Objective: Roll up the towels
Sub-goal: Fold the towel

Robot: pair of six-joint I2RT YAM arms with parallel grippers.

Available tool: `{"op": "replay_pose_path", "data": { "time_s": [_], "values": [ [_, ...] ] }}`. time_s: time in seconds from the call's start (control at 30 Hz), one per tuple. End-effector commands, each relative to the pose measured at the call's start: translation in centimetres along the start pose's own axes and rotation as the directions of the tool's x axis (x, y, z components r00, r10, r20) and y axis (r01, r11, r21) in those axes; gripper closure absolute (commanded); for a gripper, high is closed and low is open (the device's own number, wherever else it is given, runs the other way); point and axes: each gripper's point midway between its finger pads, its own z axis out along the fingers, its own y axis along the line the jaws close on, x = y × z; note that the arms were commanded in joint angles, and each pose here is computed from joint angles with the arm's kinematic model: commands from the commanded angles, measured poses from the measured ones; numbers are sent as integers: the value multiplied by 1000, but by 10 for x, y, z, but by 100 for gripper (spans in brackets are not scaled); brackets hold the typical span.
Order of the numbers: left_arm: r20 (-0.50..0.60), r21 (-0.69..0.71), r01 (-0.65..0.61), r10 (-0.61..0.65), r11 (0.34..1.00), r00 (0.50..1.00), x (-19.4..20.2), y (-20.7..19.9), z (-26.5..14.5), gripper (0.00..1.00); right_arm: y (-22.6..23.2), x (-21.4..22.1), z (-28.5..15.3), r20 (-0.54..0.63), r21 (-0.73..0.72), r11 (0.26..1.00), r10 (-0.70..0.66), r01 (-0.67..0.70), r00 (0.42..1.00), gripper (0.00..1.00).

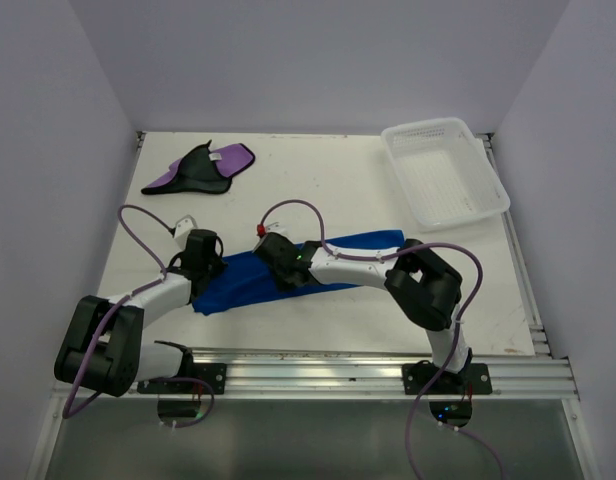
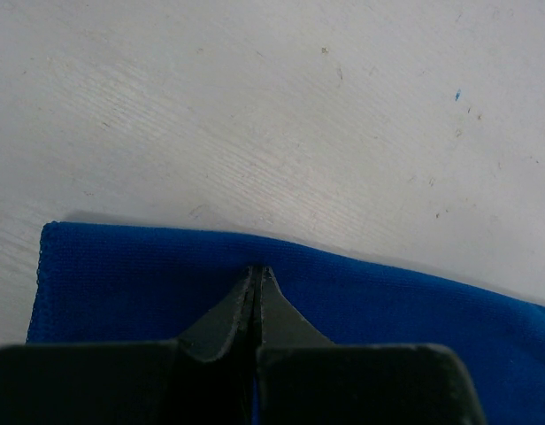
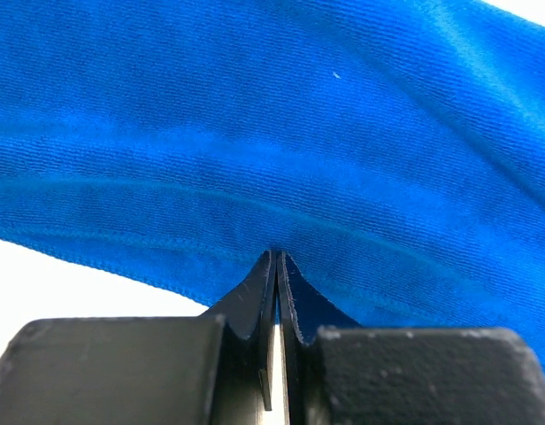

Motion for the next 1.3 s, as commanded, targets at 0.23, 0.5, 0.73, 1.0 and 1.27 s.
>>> {"op": "replay_pose_path", "data": {
  "time_s": [0.23,0.5,0.73,1.0,1.27],
  "values": [
    [5,-12,-16,16,1000,1000,1,4,0,100,8,-27,-27,77,-27,1000,-1,3,997,100],
    [5,-14,-17,17,1000,1000,2,5,0,100,9,-26,-25,69,-25,1000,-6,8,998,88],
    [6,-9,-17,17,1000,1000,1,4,-1,100,11,-19,-15,43,-19,1000,-16,17,999,80],
    [5,-10,-19,19,1000,1000,2,4,0,100,11,-15,-12,31,-15,1000,-27,28,999,85],
    [5,-9,-21,21,1000,1000,2,4,0,100,11,-5,-1,-2,-8,999,-35,35,999,77]
  ]
}}
